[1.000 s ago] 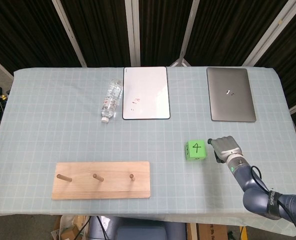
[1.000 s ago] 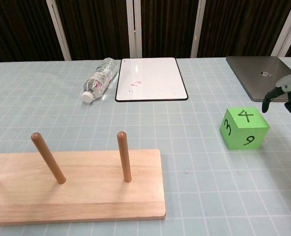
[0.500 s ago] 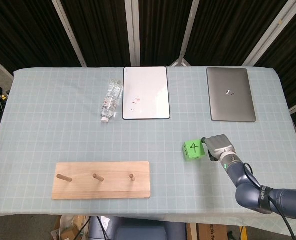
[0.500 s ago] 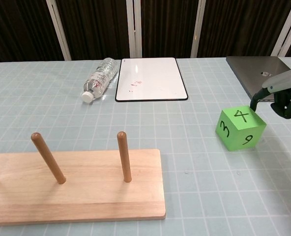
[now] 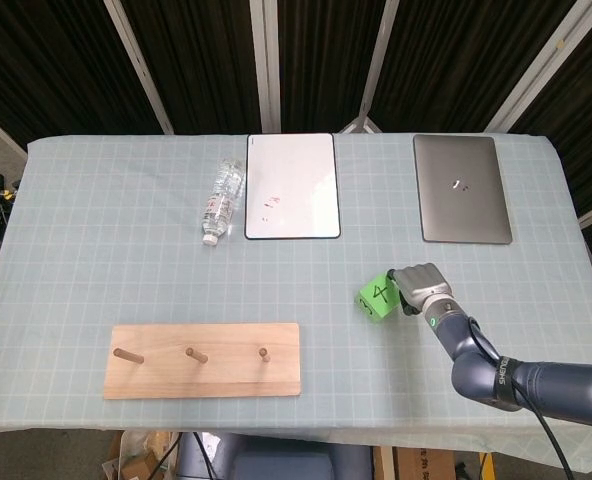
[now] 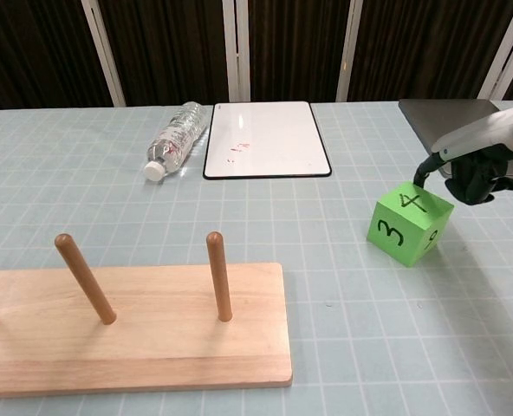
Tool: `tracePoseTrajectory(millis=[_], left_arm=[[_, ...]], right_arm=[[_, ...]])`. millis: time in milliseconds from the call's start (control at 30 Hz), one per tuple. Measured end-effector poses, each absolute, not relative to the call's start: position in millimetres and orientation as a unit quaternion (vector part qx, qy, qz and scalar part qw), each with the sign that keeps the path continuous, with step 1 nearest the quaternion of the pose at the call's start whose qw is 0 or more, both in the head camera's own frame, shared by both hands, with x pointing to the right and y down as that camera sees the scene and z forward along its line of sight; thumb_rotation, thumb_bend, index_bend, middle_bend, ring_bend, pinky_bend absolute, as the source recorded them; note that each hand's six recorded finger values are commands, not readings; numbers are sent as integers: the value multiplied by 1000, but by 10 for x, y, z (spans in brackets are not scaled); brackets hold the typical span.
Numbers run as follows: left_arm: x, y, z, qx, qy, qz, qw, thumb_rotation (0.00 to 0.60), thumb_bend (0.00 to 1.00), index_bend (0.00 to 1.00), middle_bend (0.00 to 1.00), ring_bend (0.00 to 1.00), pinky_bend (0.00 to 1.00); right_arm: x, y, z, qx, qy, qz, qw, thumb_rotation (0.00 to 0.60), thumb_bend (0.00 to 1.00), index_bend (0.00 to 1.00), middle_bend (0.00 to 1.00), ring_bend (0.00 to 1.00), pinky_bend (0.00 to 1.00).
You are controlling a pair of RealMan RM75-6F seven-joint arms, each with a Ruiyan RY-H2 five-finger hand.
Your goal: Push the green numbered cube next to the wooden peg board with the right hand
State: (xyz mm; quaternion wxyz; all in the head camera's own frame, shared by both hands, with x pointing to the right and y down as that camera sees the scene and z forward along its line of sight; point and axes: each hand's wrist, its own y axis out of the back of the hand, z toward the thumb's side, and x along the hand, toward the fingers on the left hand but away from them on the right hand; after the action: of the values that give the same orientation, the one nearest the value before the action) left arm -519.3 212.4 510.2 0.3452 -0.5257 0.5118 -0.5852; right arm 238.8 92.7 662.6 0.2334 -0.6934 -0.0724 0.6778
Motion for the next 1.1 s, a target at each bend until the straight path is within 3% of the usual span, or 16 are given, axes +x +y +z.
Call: tracePoseTrajectory(millis=[367,1100], left_arm=[[-5190,2116,5126,-526,510,-588,343,600,307,104,0,0,0],[-5203,2106,5123,-523,511,-589,343,600,307,104,0,0,0]], right_arm=[[2079,915,6705,-697,-54,673,241,600,867,222,815,800,720],[1673,1020,6564,-701,-24,660,269,600,867,233,815,800,720]])
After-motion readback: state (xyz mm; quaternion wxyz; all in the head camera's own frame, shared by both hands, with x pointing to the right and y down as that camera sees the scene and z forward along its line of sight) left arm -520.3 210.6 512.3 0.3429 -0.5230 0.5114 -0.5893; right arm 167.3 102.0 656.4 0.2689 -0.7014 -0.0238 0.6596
